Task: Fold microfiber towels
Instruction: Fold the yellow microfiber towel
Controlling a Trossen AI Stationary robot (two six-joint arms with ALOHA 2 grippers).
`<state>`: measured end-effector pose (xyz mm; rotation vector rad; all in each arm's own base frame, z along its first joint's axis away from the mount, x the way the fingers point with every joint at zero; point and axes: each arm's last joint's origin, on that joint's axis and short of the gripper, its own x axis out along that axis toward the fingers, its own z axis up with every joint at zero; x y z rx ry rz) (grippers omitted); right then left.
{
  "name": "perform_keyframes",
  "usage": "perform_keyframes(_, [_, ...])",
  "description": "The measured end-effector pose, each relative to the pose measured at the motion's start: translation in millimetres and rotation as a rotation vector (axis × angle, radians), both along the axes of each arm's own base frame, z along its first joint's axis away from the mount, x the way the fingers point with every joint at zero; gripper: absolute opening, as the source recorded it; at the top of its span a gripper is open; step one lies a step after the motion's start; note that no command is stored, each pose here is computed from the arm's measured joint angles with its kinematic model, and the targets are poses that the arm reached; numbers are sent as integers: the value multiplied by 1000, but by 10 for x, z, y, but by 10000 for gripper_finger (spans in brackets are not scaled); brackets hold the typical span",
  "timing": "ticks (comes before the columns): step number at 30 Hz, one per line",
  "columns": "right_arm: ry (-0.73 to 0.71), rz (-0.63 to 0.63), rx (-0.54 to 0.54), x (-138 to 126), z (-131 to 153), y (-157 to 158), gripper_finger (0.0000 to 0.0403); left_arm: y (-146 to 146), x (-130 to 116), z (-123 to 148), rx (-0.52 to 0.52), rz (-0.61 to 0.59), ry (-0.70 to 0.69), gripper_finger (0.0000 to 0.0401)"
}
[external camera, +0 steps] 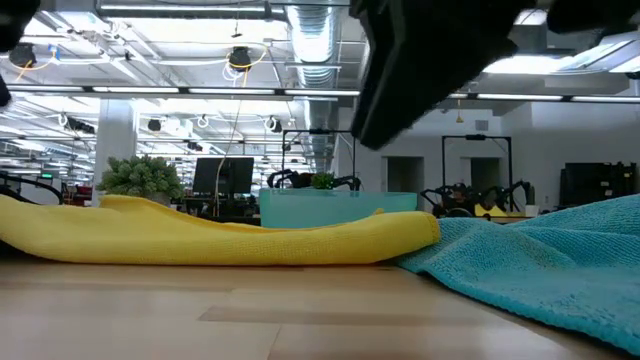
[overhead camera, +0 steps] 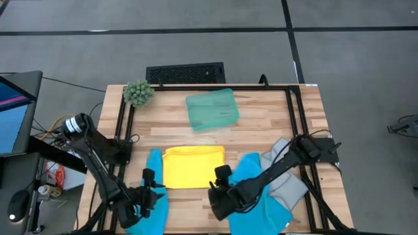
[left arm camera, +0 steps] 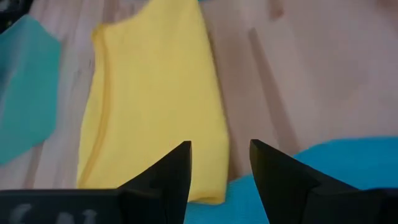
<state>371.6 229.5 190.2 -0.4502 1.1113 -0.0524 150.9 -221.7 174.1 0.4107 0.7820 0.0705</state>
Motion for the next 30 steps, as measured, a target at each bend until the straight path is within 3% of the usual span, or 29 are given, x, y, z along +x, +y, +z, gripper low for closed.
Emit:
perform_keyframes(7, [-14,23,28,-142,-189,-85,168,-24,16,-107,29,-4,38,156])
perform_keyframes(12, [-180,43,146,-194,-298,-131,169,-20,28,-104,31,-15,51,156])
perform_keyframes(21, [-155,-22,159,-386,-672,-292,171,1,65,-115,34,-19,77,155])
perform_keyframes(30, [-152,-43,167,-433,-748,-321,171,7,104,-237,97,-74,171,155])
